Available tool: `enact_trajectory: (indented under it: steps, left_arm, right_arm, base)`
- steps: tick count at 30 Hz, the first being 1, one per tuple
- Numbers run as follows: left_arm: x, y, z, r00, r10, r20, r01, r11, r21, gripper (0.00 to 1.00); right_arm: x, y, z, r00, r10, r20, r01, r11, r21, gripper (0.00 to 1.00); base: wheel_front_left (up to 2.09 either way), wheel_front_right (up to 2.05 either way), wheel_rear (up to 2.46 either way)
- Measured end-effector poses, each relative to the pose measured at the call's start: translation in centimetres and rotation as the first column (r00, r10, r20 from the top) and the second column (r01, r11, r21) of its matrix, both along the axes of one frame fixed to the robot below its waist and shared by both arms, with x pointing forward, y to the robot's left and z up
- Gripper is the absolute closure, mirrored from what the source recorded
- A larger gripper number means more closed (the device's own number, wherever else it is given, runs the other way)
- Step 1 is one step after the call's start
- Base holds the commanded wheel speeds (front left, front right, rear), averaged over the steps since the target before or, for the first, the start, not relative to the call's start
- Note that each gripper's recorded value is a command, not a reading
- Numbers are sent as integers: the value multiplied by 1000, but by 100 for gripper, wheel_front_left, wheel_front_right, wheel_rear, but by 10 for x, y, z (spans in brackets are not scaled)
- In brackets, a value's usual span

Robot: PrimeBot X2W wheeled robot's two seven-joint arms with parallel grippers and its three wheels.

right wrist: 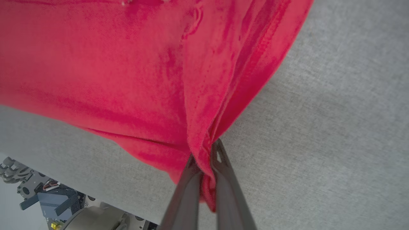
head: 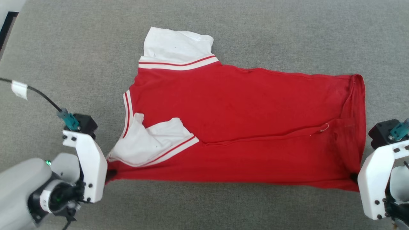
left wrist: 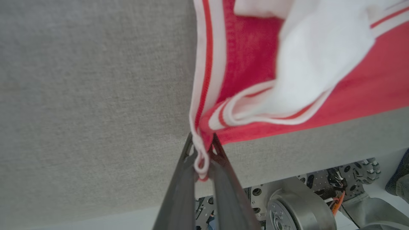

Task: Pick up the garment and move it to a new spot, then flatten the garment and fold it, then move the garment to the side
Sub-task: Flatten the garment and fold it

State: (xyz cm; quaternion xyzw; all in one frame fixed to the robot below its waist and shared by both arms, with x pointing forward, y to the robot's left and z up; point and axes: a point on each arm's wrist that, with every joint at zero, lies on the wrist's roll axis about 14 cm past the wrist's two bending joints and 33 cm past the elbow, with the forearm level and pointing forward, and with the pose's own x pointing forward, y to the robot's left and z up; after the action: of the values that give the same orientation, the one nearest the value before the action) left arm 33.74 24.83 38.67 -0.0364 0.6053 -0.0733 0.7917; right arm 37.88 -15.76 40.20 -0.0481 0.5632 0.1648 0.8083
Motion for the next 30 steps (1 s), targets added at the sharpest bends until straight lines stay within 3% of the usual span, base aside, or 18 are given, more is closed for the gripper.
enact_trajectory:
  steps: [2,4,5,6,7,8,9,10,15,21,24,25,30]
  left_arm:
    - [-5,-4,-6,1000,8,-23,-8,1000,-14,98]
    - [-8,-7,-13,999,20,-38,-21,999,-25,66]
    - [-8,-8,-16,999,26,-42,-27,999,-27,55]
    - [-9,-7,-18,998,36,-48,-37,999,-29,53]
    - [-10,-7,-19,998,40,-52,-41,999,-31,26]
    - [-10,-6,-20,998,45,-53,-47,999,-27,0]
    - [-8,-4,-19,998,50,-46,-51,998,-23,0]
    - [-7,-3,-18,998,51,-37,-52,998,-24,0]
    - [3,8,-3,996,93,5,-93,996,-8,0]
    - [32,16,33,994,43,102,-46,998,32,0]
    - [57,21,51,986,11,165,-24,997,73,0]
    - [57,21,51,986,11,165,-24,997,73,0]
    - [103,16,73,963,-61,264,34,994,108,0]
  right_arm:
    - [-2,-1,-6,1000,-10,-15,10,1000,-3,100]
    - [-6,0,-14,999,-17,-39,17,1000,-2,100]
    - [-6,1,-16,999,-20,-38,20,1000,1,96]
    - [-6,1,-18,999,-23,-34,23,1000,0,85]
    - [-5,2,-19,999,-22,-28,22,1000,2,69]
    - [-4,2,-19,1000,-24,-17,25,1000,7,34]
    - [-3,3,-18,1000,-26,-9,26,1000,13,4]
    - [-3,5,-17,1000,-24,1,24,1000,16,0]
    - [2,0,-4,995,-52,80,49,998,30,0]
    - [18,-4,28,960,-143,242,121,987,104,0]
    - [33,-8,50,910,-207,359,161,975,155,0]
    - [33,-8,50,910,-207,359,161,975,155,0]
    - [59,-14,88,777,-303,552,196,950,245,0]
  base:
    - [0,0,0]
    - [0,0,0]
    - [0,0,0]
    - [0,0,0]
    - [0,0,0]
    - [0,0,0]
    - [0,0,0]
    - [0,0,0]
    - [0,0,0]
    - [0,0,0]
    - [0,0,0]
    - [0,0,0]
    - [0,0,0]
